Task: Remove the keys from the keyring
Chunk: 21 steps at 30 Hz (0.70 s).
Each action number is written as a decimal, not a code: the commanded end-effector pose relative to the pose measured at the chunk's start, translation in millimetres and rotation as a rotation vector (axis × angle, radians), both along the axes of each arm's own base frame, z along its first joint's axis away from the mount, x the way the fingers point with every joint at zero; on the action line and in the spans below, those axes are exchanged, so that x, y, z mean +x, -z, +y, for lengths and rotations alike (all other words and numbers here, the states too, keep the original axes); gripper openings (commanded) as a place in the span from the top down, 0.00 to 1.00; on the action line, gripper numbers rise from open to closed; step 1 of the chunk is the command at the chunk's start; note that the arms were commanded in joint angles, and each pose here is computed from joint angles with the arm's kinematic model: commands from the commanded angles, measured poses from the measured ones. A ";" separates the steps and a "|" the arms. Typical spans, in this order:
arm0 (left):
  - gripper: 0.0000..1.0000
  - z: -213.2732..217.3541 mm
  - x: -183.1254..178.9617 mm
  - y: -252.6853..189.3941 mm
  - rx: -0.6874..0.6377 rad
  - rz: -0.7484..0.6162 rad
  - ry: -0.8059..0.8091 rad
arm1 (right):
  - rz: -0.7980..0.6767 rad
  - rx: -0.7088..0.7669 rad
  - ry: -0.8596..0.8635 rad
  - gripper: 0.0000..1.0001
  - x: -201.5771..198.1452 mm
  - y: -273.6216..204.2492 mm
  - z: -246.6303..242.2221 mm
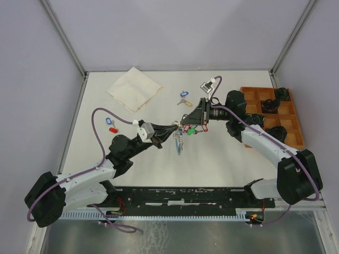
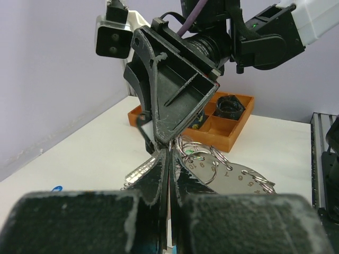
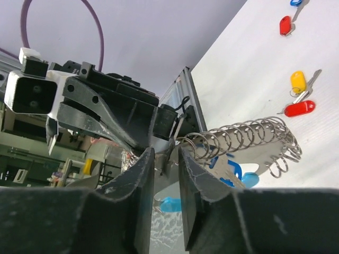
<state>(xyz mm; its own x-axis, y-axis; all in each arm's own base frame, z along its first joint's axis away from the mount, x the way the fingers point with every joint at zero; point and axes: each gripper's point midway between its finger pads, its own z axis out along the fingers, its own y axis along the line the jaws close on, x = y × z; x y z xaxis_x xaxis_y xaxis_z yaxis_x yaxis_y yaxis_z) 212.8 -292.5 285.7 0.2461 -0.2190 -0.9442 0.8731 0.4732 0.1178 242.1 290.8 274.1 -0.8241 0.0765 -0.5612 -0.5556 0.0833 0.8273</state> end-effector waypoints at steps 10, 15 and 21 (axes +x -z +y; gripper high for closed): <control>0.97 10.0 -6.3 -37.1 -0.120 -0.076 -0.013 | -0.270 -0.087 -0.010 0.40 0.3 -17.5 -15.3; 0.97 10.7 -8.5 -39.4 -0.125 -0.080 -0.006 | -0.403 -0.191 -0.037 0.37 -3.1 -12.1 -23.8; 0.97 8.9 -11.2 -40.7 -0.133 -0.077 0.014 | -0.579 -0.312 -0.057 0.37 -3.3 -9.4 -33.5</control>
